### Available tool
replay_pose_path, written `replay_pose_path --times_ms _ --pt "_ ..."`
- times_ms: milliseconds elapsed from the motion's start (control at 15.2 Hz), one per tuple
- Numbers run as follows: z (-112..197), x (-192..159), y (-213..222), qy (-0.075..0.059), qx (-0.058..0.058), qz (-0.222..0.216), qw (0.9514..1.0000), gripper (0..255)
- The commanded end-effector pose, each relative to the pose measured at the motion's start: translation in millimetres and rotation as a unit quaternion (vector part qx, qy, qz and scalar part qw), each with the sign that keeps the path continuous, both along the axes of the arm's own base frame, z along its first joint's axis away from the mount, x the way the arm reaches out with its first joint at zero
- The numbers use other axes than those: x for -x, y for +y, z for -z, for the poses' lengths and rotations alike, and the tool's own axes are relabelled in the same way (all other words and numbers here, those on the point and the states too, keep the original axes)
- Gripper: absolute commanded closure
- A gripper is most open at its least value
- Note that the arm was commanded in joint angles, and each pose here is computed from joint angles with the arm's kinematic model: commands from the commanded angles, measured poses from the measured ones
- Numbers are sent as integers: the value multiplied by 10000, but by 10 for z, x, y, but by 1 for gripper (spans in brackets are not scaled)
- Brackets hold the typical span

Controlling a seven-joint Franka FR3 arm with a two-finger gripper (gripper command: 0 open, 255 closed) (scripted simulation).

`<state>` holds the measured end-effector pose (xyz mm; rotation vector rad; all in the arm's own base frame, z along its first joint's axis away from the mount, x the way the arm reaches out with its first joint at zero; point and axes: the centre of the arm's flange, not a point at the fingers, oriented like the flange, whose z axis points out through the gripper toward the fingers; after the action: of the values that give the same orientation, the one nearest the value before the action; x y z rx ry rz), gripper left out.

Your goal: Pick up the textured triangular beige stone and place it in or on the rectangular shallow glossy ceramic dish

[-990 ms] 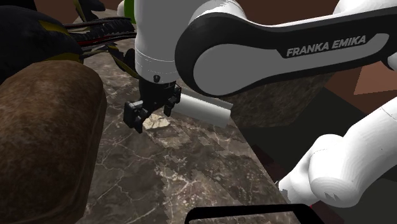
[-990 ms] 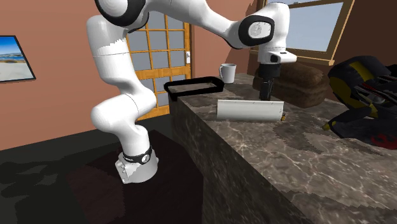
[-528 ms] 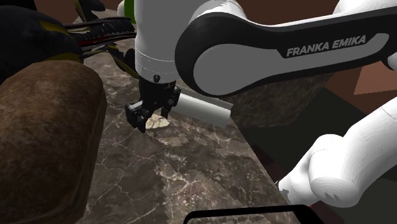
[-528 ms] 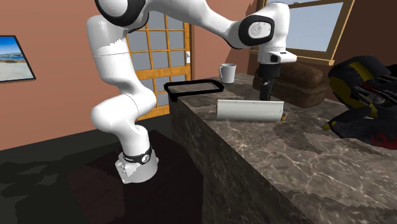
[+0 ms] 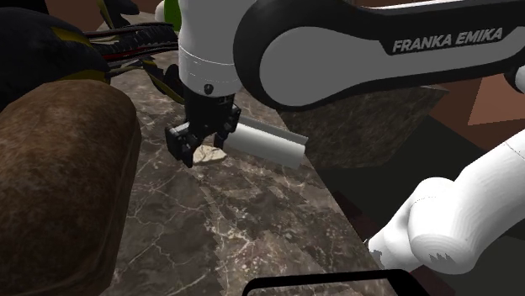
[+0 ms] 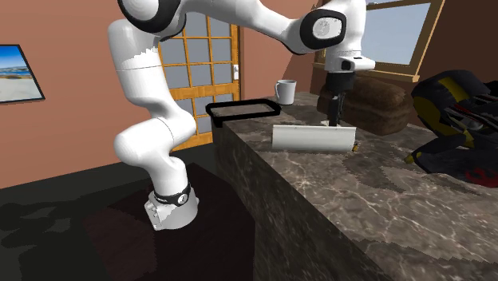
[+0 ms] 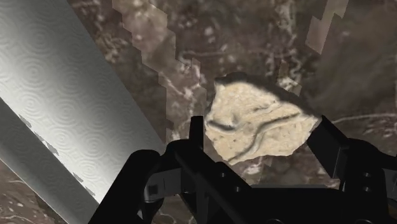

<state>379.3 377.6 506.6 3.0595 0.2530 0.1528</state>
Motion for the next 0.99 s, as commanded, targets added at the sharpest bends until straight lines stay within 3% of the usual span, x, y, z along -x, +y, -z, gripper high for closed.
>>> replay_pose_path --times_ms 0,792,924 --pt "-112 14 10 1 1 0 10000 255" --pt "-717 15 10 1 1 0 10000 255" --pt "-721 278 14 1 1 0 10000 255"
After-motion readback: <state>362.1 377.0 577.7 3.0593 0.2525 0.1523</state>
